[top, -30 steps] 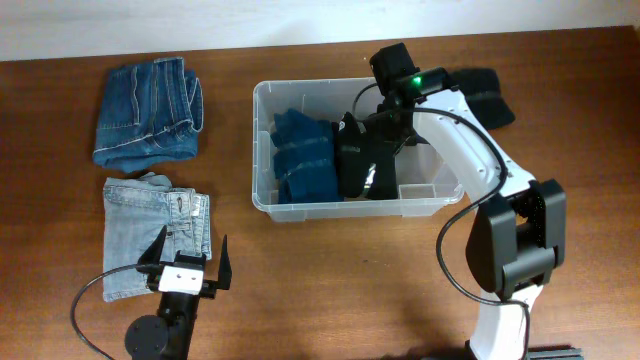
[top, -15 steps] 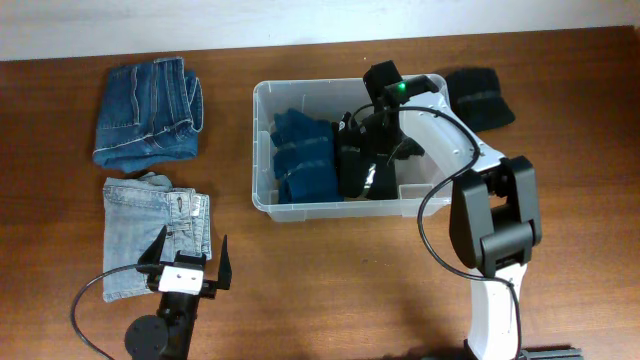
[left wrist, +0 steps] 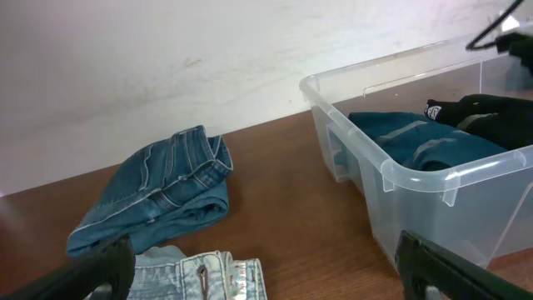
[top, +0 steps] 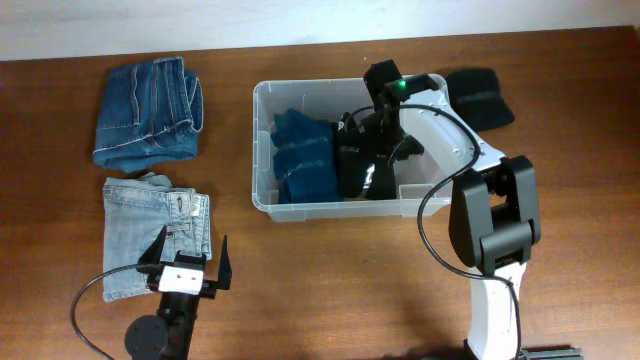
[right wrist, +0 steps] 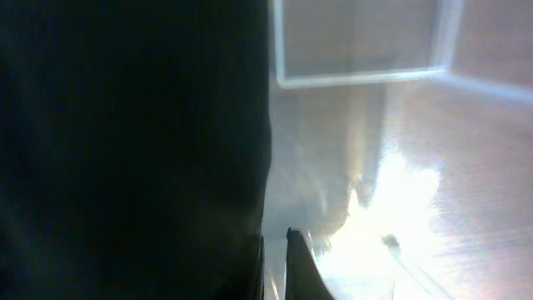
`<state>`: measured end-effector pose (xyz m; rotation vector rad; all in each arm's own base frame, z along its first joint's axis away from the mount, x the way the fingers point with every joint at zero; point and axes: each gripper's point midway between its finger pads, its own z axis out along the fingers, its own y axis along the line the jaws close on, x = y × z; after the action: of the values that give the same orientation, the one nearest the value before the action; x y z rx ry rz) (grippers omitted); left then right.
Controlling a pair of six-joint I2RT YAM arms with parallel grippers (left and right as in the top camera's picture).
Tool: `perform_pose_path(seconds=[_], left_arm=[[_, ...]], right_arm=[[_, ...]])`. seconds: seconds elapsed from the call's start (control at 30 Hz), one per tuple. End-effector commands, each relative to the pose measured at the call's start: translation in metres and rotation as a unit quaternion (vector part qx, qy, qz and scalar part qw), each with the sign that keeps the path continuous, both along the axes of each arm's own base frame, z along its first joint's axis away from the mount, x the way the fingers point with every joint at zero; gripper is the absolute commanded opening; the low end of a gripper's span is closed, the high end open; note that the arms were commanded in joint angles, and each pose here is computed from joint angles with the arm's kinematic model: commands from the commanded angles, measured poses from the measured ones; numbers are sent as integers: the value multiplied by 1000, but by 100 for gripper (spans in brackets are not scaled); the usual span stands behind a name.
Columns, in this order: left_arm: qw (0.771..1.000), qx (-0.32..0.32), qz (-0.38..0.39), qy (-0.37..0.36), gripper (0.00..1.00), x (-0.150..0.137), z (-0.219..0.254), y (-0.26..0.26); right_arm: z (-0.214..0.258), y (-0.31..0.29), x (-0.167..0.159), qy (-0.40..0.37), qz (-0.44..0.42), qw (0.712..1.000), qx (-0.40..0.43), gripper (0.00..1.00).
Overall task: Pack container
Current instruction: 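Lower the black bundle beside the teal one and release, then move the right gripper to the small black bundle at top right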
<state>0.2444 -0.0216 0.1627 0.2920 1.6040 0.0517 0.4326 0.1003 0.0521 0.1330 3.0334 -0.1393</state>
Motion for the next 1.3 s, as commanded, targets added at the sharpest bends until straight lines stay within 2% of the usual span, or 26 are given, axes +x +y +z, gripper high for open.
perform_pose_path(seconds=[0.0,0.07,0.13,0.2,0.23,0.27,0.33,0.43,0.5,0.57,0.6,0.63,0.67,0.73,0.77,0.9,0.97,1.27], left_arm=[[1000,7,-6,-2,100,0,-1,-2],[1000,7,-6,-2,99,0,-1,-2],[1000,7,-6,-2,99,0,-1,-2],[1000,7,-6,-2,99,0,-1,-2],[1000,7,-6,-2,99,0,-1,-2],[1000,7,-6,-2,100,0,-1,-2],[1000,7,-6,-2,99,0,-1,-2],[1000,7,-6,-2,99,0,-1,-2],[1000,7,-6,-2,99,0,-1,-2],[1000,7,-5,-2,100,0,-1,-2],[1000,7,-5,-2,99,0,-1,-2],[1000,7,-6,-2,99,0,-1,-2],[1000,7,-6,-2,99,0,-1,-2],[1000,7,-6,-2,99,0,-1,-2],[1000,7,-5,-2,99,0,-1,-2],[1000,7,-6,-2,99,0,-1,-2],[1000,7,-6,-2,99,0,-1,-2],[1000,7,-6,-2,99,0,-1,-2]], right_arm=[[41,-7,22,-48,2,999,-26,4],[68,-11,28,-70,-1,997,-35,4],[118,-23,38,-116,-14,992,-47,14],[150,-35,43,-147,-28,988,-48,36],[164,-44,46,-161,-39,985,-47,56],[178,-55,49,-177,-51,982,-47,68],[200,-84,56,-204,-65,976,-50,75],[212,-127,62,-220,-90,970,-55,75],[208,-150,66,-221,-93,970,-29,73],[199,-168,73,-221,-94,971,7,65],[194,-179,76,-222,-102,969,22,53],[189,-190,80,-224,-111,968,34,34],[185,-198,83,-227,-118,966,44,23],[172,-215,90,-231,-132,962,62,8],[165,-222,95,-232,-138,960,71,4],[129,-232,110,-220,-141,960,102,4],[95,-225,122,-203,-128,963,123,4],[16,-205,140,-156,-112,972,132,4]])
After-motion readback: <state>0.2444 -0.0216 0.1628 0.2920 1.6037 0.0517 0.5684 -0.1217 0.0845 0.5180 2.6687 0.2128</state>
